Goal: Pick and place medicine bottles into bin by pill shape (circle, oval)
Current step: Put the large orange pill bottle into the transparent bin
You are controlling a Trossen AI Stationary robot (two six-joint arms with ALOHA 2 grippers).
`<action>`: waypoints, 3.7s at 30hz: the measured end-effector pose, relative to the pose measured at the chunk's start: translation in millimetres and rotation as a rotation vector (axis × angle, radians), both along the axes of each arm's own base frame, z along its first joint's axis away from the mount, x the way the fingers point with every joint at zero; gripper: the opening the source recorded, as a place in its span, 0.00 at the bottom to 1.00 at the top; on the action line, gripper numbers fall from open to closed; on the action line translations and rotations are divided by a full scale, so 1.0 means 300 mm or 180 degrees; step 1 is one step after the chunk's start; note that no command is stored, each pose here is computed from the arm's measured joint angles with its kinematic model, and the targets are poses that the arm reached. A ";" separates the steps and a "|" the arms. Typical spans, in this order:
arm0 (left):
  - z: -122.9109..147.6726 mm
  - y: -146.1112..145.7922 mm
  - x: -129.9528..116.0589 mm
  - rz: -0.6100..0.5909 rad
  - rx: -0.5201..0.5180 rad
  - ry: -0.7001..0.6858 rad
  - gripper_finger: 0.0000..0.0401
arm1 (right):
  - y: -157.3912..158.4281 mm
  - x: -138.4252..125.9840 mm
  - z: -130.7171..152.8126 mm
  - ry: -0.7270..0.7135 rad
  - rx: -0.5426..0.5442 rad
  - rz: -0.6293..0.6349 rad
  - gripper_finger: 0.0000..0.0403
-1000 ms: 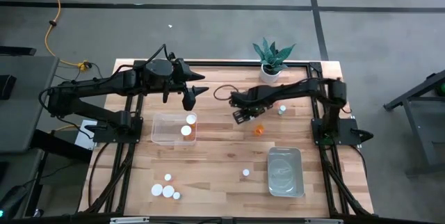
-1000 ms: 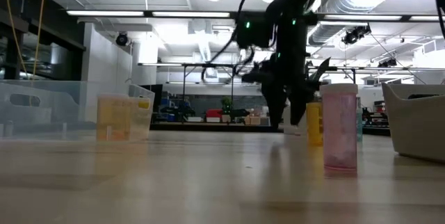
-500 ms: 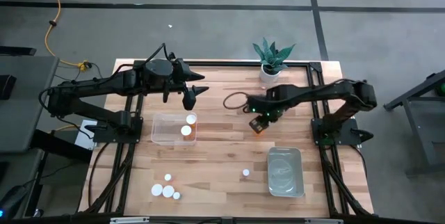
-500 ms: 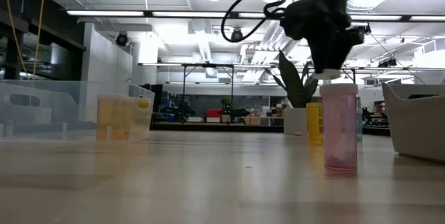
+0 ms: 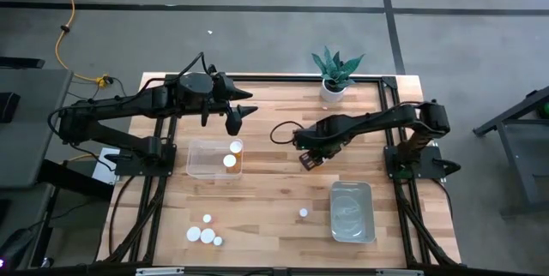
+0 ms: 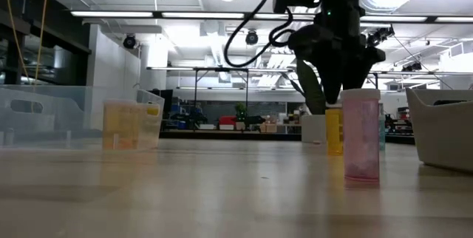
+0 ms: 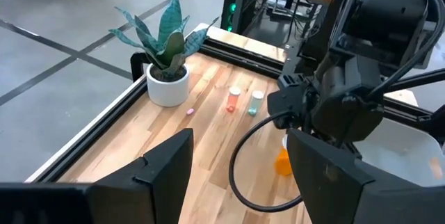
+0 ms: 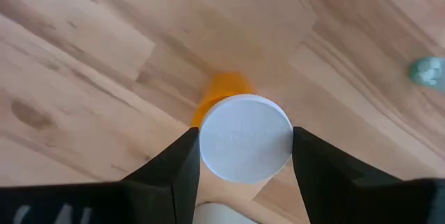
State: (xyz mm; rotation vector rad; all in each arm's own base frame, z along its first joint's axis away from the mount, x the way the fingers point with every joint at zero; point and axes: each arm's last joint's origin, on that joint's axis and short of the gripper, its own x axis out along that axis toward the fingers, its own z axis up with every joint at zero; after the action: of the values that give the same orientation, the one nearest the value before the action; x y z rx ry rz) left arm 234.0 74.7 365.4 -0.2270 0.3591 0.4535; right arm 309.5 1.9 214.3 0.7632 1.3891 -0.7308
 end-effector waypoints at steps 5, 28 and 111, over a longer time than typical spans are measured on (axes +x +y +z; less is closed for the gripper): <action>0.000 0.000 0.000 0.0000 0.0000 -0.0001 0.55 | -0.001 -0.001 0.001 0.0003 -0.0027 -0.0054 0.43; 0.001 -0.001 0.000 -0.0027 0.0019 -0.0001 0.55 | 0.008 0.028 -0.046 0.0057 0.0028 -0.0028 0.44; 0.004 0.000 0.001 -0.0026 0.0001 -0.0041 0.55 | -0.059 0.035 -0.030 -0.0194 0.0262 0.0764 0.00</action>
State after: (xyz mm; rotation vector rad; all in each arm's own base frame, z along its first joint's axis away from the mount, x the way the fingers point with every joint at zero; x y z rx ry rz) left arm 234.5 74.6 366.5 -0.2282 0.3474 0.4440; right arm 319.9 -15.8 205.2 0.6628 1.4326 -0.4624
